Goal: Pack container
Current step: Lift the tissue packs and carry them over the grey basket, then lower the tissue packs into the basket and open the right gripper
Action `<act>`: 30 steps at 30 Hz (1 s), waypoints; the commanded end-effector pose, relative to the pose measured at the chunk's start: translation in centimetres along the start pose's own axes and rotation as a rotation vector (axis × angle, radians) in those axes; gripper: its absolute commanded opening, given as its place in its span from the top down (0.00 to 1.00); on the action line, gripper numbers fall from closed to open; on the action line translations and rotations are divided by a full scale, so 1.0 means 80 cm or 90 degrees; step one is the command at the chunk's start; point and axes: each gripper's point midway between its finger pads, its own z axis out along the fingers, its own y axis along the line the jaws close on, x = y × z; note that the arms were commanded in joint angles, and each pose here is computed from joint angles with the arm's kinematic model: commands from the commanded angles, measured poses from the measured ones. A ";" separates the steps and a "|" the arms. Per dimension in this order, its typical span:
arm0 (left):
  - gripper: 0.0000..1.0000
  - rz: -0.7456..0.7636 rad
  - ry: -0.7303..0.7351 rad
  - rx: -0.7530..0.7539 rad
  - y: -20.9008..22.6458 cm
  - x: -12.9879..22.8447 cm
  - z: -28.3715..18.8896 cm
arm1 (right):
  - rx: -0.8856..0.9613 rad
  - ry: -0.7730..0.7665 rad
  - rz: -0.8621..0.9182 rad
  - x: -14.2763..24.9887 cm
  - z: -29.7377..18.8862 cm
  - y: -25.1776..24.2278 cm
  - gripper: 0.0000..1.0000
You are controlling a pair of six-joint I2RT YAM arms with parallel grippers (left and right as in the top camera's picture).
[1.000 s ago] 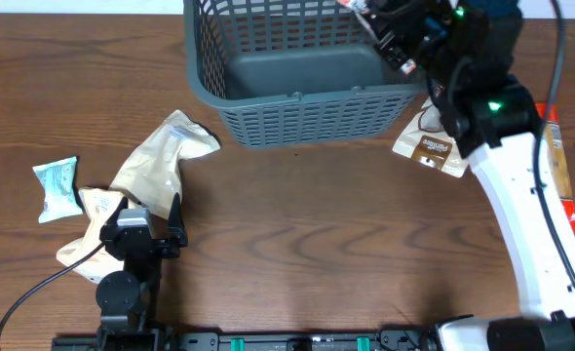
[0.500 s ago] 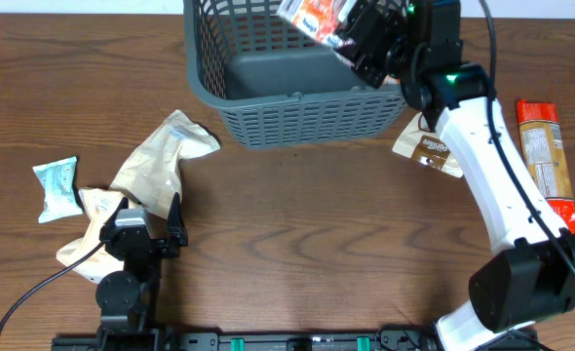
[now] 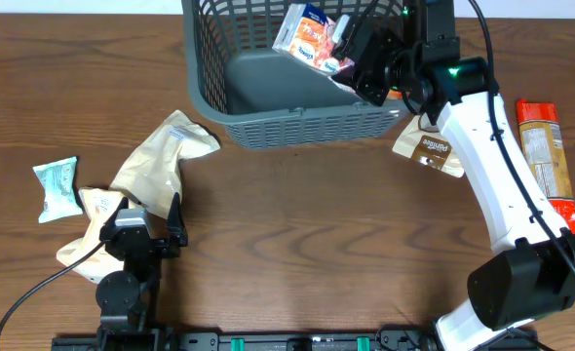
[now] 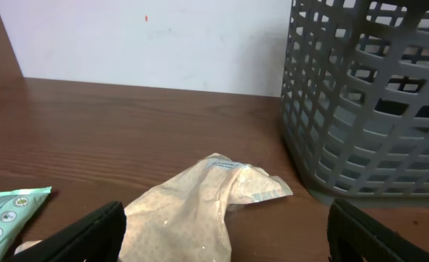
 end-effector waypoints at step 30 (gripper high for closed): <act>0.19 -0.008 0.025 -0.013 0.004 0.017 0.002 | 0.131 -0.015 -0.017 -0.022 0.011 -0.063 0.18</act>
